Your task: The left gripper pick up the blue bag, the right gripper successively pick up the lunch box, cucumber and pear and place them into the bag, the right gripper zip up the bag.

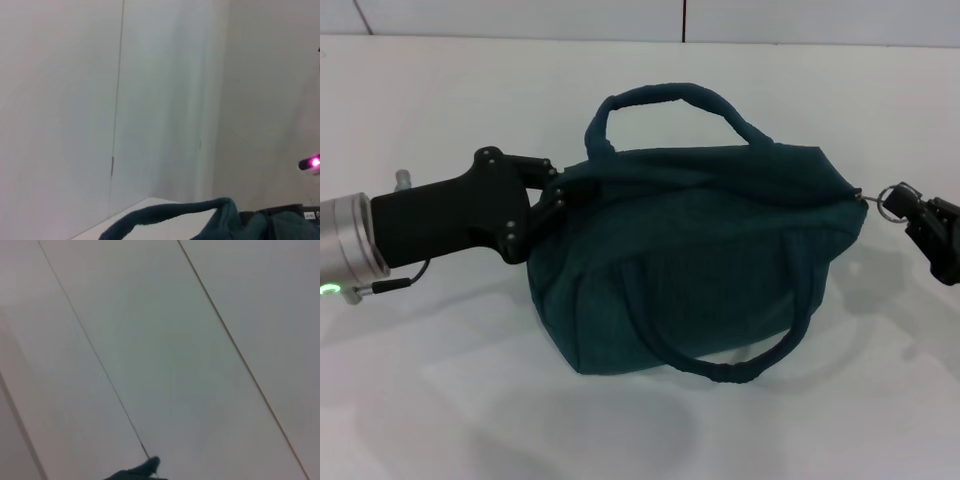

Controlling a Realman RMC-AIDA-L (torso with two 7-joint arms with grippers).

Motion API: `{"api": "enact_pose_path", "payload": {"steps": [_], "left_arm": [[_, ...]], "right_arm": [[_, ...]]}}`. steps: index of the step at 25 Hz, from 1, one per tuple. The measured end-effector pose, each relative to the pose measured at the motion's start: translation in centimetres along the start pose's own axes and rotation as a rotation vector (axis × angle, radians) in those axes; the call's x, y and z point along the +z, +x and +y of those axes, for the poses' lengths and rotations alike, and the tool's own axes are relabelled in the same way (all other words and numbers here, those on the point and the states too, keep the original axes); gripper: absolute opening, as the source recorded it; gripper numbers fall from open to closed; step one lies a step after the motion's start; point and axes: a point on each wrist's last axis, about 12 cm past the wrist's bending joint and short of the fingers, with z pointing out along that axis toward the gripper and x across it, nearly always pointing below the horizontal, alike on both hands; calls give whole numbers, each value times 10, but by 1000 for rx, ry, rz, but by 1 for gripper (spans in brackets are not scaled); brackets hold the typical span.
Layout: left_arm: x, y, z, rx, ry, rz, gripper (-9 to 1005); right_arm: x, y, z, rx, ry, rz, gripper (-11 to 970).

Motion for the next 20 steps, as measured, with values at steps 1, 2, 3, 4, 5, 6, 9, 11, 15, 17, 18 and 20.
{"api": "enact_pose_path", "payload": {"steps": [1, 2, 3, 4, 5, 6, 9, 11, 15, 17, 18, 20], "left_arm": [[-1, 0, 0, 0, -3, -2, 48], [-2, 0, 1, -1, -12, -6, 48], [-3, 0, 1, -1, -15, -8, 48], [-4, 0, 1, -2, -20, -10, 48], [-4, 0, 1, -2, -23, -11, 48], [-4, 0, 1, -2, -23, -11, 48], [-2, -1, 1, -1, -26, -24, 48], [-1, -2, 1, -2, -23, -28, 48], [-1, -3, 3, -3, -27, -33, 48], [-2, -4, 3, -3, -30, -36, 48], [-2, -4, 3, -2, -30, -37, 48], [-2, -5, 4, -2, -34, -39, 48]], "right_arm": [[0, 0, 0, 0, 2, 0, 12], [0, 0, -1, 0, 4, 1, 12], [0, 0, -1, 0, 9, 2, 12], [0, 1, -2, 0, 15, 6, 12], [0, 1, -2, 0, 19, 9, 12], [0, 1, -2, -1, 19, 13, 12], [4, 3, 0, -3, -6, 35, 12], [7, 4, 1, -7, -19, 51, 12], [6, 5, -3, -6, 19, 55, 12], [4, 5, -4, -5, 31, 55, 12], [4, 6, -5, -5, 35, 57, 12], [4, 6, -6, -5, 47, 63, 12]]}}
